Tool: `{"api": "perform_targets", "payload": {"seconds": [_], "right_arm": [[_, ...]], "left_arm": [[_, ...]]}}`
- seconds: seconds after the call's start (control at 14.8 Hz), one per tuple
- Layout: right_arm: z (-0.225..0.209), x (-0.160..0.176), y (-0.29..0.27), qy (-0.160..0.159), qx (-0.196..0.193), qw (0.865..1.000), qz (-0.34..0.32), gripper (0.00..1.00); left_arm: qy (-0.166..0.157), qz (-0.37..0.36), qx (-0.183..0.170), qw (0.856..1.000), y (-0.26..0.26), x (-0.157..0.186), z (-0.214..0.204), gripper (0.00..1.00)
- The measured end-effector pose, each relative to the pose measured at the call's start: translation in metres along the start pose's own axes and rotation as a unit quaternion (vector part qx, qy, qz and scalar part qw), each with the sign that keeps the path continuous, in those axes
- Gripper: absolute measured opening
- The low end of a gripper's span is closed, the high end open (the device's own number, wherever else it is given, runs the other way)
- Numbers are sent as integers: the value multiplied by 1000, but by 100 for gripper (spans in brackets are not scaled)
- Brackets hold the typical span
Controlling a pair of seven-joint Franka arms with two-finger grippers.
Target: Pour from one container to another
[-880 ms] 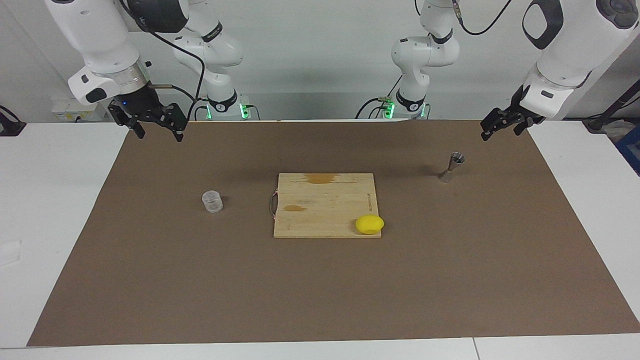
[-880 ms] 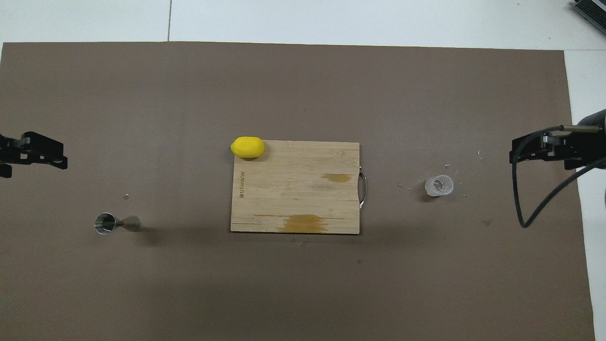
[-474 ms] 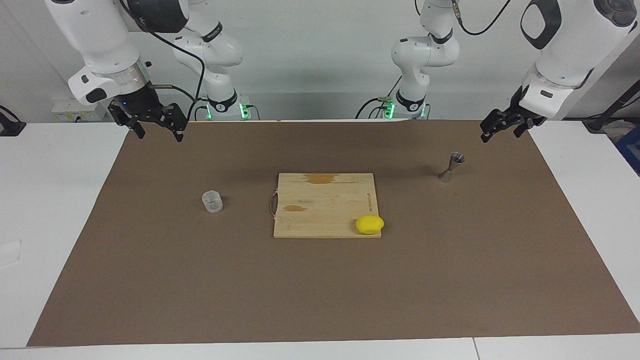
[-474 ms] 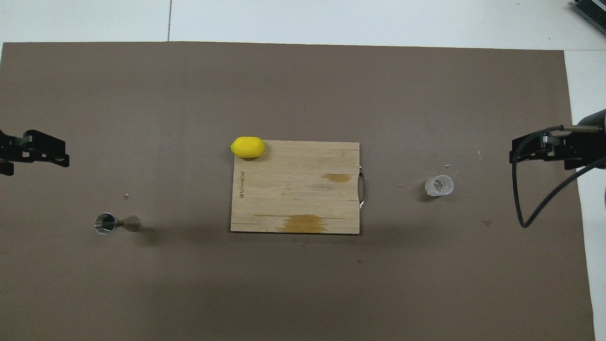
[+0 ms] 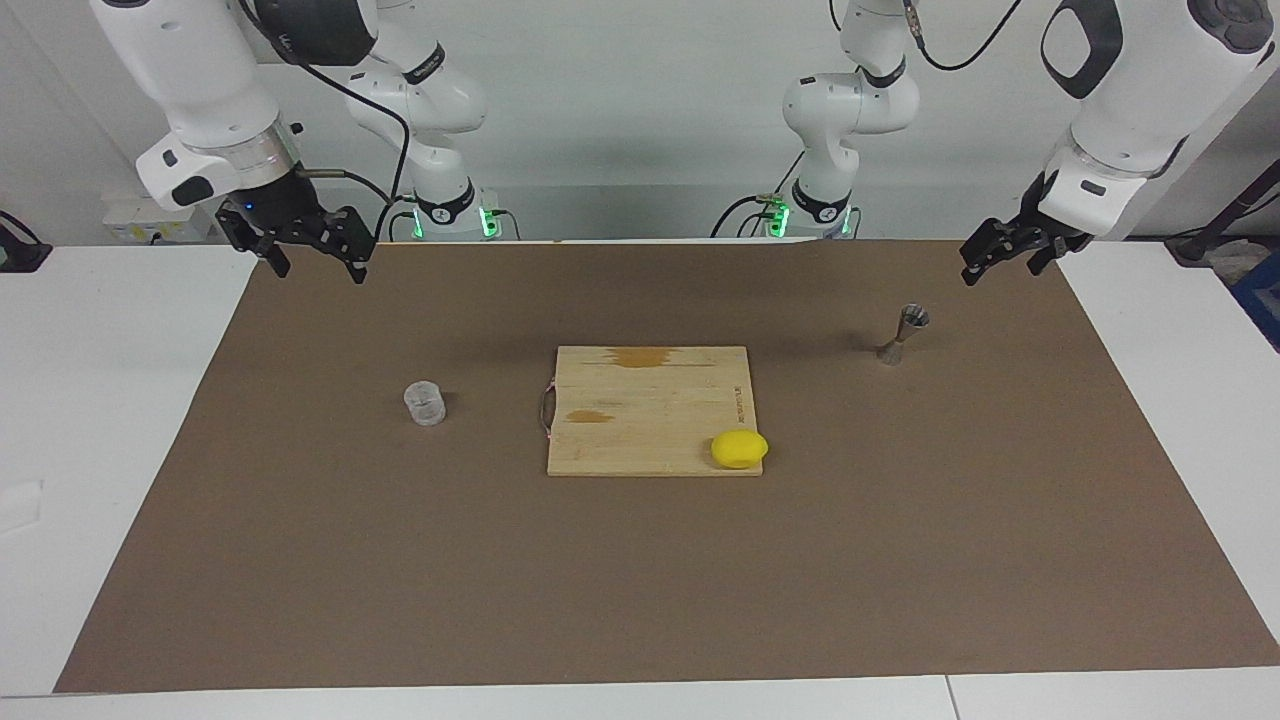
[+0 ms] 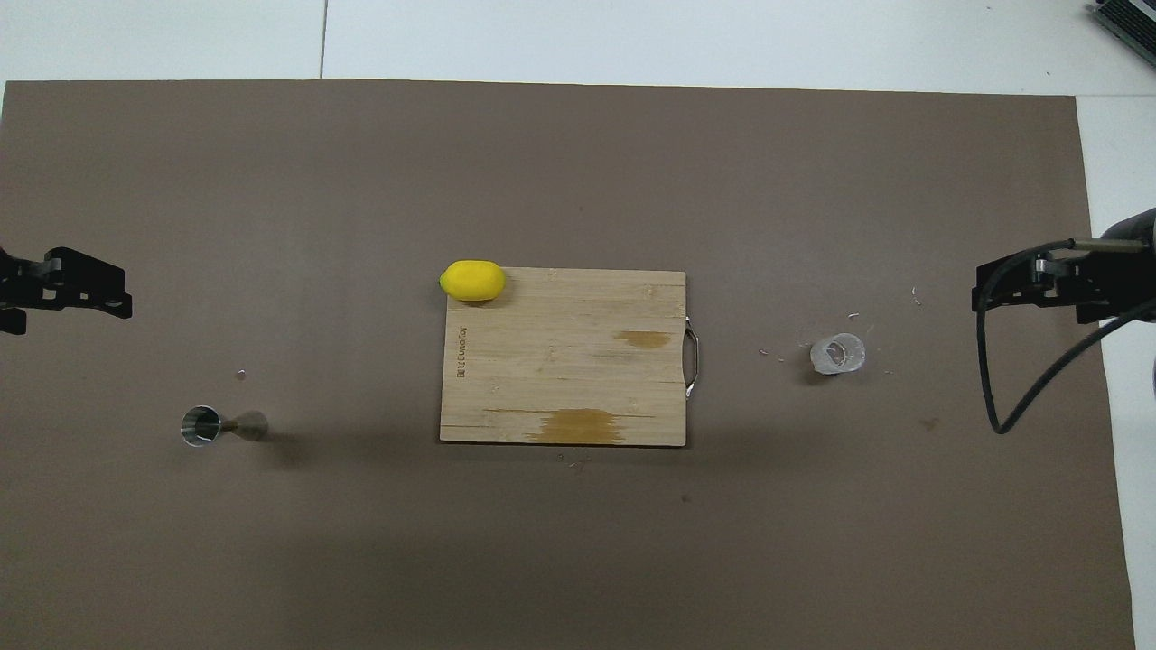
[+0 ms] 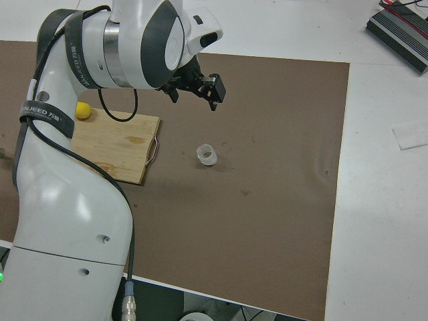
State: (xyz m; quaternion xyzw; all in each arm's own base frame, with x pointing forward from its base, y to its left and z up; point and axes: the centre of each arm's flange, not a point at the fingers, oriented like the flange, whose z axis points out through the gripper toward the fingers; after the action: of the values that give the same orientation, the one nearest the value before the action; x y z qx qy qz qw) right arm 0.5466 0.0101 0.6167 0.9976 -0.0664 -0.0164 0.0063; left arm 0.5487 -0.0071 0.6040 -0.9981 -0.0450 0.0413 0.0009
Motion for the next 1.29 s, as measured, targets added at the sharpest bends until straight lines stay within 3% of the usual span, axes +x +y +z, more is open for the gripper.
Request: {"api": "perform_targets", "payload": {"seconds": [0.41, 0.61, 1.02, 1.29], "right_arm": [[0, 0, 0, 0, 0, 1000, 0, 100], [0, 0, 0, 0, 0, 1000, 0, 100], [0, 0, 0, 0, 0, 1000, 0, 100], [0, 0, 0, 0, 0, 1000, 0, 100]], "left_arm": [[22, 30, -2, 999, 34, 0, -3, 100], [48, 56, -5, 997, 74, -2, -5, 100], [22, 43, -2, 999, 60, -15, 39, 100], [15, 44, -2, 999, 57, -27, 43, 100]]}}
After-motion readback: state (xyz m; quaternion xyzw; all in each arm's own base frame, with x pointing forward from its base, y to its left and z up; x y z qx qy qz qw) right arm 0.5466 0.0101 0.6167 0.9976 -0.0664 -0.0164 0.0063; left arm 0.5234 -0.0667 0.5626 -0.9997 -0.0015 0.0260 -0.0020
